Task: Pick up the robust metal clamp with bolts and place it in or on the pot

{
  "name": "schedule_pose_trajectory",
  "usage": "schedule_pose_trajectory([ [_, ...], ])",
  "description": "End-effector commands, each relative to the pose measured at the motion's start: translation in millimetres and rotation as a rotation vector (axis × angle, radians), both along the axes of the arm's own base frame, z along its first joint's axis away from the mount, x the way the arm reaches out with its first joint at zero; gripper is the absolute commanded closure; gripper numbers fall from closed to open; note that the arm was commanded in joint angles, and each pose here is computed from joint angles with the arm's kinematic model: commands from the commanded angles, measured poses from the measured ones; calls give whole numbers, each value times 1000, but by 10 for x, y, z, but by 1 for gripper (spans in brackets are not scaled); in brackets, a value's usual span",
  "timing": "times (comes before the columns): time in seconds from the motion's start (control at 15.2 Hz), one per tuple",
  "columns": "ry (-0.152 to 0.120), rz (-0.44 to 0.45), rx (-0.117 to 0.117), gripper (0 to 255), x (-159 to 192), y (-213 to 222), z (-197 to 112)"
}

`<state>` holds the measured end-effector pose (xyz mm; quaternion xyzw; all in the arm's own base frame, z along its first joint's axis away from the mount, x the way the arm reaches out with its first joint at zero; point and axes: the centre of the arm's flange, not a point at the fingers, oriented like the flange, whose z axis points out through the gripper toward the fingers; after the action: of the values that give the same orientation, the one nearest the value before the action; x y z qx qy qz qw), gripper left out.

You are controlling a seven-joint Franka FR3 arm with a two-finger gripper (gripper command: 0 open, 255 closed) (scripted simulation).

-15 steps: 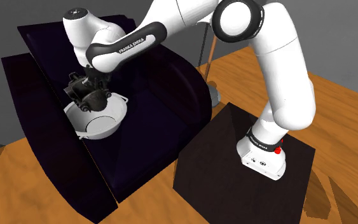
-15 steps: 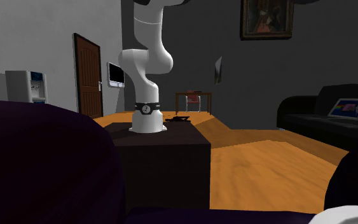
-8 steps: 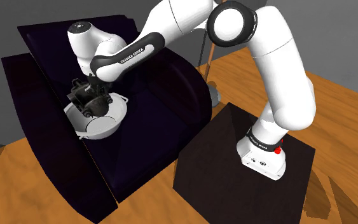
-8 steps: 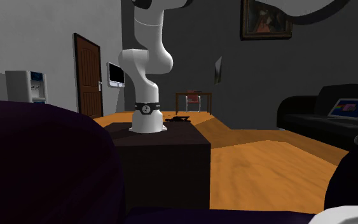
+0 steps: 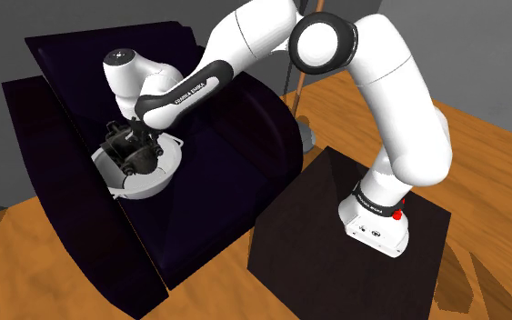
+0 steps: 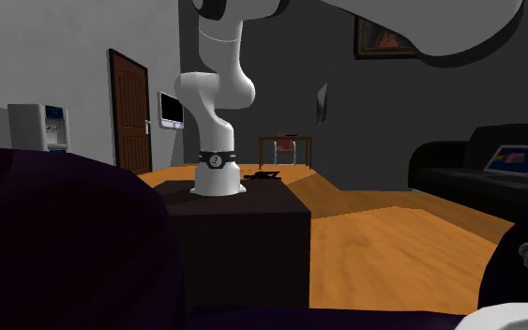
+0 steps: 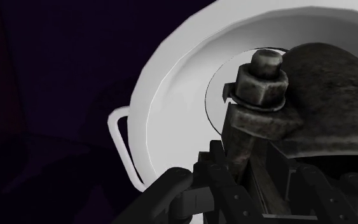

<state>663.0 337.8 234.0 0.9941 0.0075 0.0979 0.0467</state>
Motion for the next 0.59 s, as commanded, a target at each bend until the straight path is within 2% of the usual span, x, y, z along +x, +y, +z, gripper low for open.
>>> schedule_pose_trajectory([
  [0.0, -4, 0, 2, 255, 3, 6, 7],
  [0.33, -4, 0, 2, 255, 3, 6, 7],
  [0.4, -4, 0, 2, 0, 3, 3, 5],
  [0.53, -5, 0, 2, 0, 3, 5, 8],
])
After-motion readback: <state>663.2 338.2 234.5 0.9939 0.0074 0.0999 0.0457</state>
